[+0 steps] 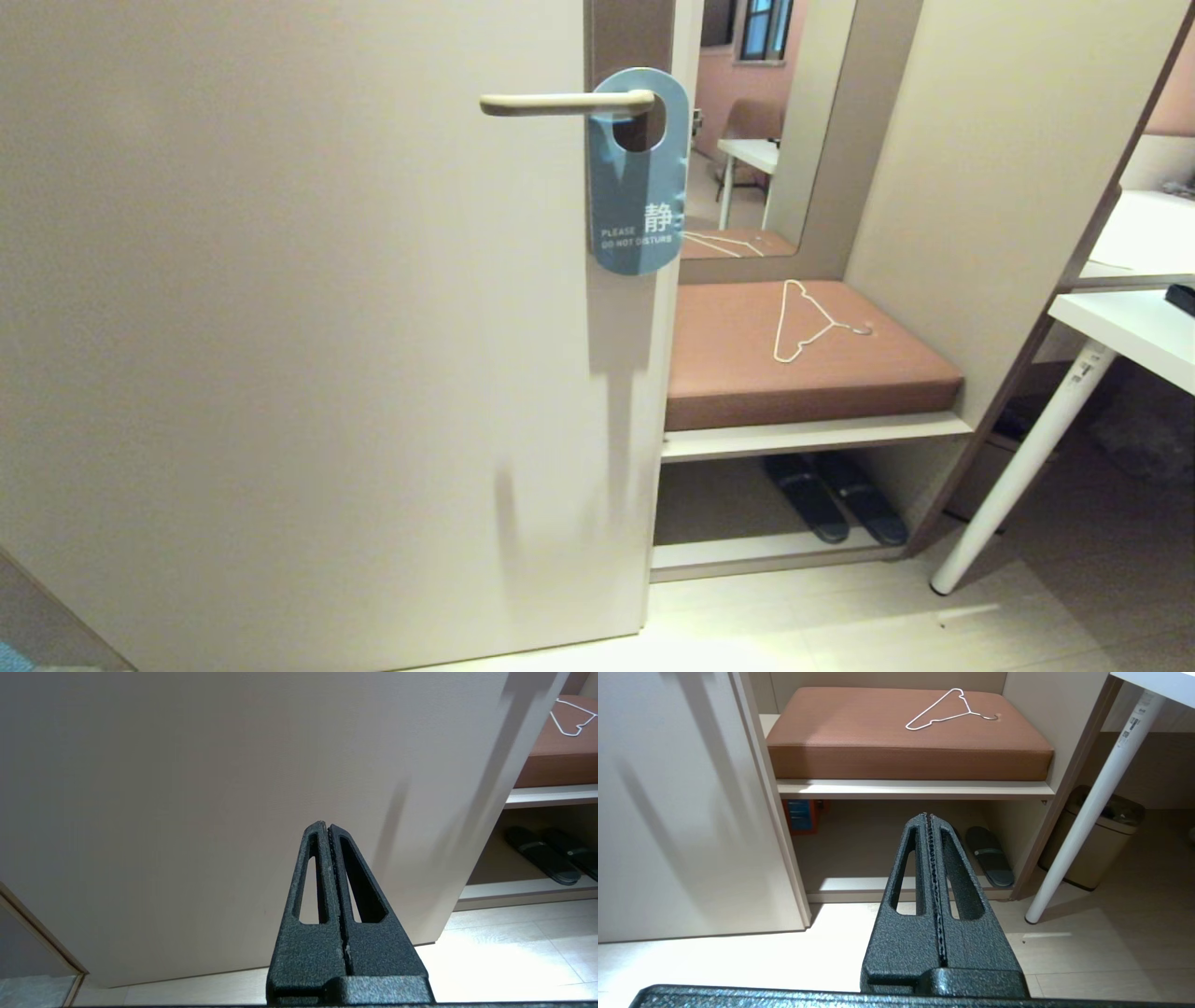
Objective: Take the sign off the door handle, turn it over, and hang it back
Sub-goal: Take down the sign
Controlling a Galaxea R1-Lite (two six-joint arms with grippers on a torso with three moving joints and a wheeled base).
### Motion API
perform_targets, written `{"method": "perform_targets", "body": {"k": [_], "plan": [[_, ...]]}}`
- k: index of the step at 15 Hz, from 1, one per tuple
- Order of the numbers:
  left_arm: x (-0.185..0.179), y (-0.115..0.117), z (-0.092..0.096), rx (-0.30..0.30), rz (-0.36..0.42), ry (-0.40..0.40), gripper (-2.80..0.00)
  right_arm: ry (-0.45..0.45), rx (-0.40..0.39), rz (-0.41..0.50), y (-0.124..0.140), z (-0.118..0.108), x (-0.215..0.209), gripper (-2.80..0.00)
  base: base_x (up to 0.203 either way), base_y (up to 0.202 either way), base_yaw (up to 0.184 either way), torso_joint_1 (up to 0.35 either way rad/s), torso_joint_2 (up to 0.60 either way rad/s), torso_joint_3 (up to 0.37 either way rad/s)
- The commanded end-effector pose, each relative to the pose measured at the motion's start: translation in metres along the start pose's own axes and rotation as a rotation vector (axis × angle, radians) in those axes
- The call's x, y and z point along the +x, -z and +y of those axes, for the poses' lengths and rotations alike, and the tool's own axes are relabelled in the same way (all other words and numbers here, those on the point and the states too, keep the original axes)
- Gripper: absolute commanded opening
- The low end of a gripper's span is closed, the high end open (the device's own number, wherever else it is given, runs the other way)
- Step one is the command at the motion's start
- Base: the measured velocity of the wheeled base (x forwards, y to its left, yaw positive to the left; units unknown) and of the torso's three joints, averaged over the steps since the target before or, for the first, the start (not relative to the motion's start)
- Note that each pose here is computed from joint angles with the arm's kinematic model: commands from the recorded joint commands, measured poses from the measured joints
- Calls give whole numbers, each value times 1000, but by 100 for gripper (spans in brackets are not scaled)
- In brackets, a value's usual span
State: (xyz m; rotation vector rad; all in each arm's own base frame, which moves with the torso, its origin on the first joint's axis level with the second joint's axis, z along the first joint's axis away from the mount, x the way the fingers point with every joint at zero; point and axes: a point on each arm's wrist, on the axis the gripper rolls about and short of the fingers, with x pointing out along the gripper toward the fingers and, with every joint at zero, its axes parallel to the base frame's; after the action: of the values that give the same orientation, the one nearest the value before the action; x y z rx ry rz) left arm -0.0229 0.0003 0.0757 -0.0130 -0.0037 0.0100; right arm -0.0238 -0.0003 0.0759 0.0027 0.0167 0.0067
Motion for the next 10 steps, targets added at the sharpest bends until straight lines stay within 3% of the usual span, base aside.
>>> {"method": "perform_targets", "body": {"k": [1, 10], "plan": [[0, 0, 0, -1, 1, -1, -280, -1, 0, 2, 0, 0, 0, -280, 0, 0, 0, 0, 0, 0], [0, 0, 0, -1, 1, -1, -280, 0, 0, 2, 0, 0, 0, -280, 0, 0, 0, 0, 0, 0]]}}
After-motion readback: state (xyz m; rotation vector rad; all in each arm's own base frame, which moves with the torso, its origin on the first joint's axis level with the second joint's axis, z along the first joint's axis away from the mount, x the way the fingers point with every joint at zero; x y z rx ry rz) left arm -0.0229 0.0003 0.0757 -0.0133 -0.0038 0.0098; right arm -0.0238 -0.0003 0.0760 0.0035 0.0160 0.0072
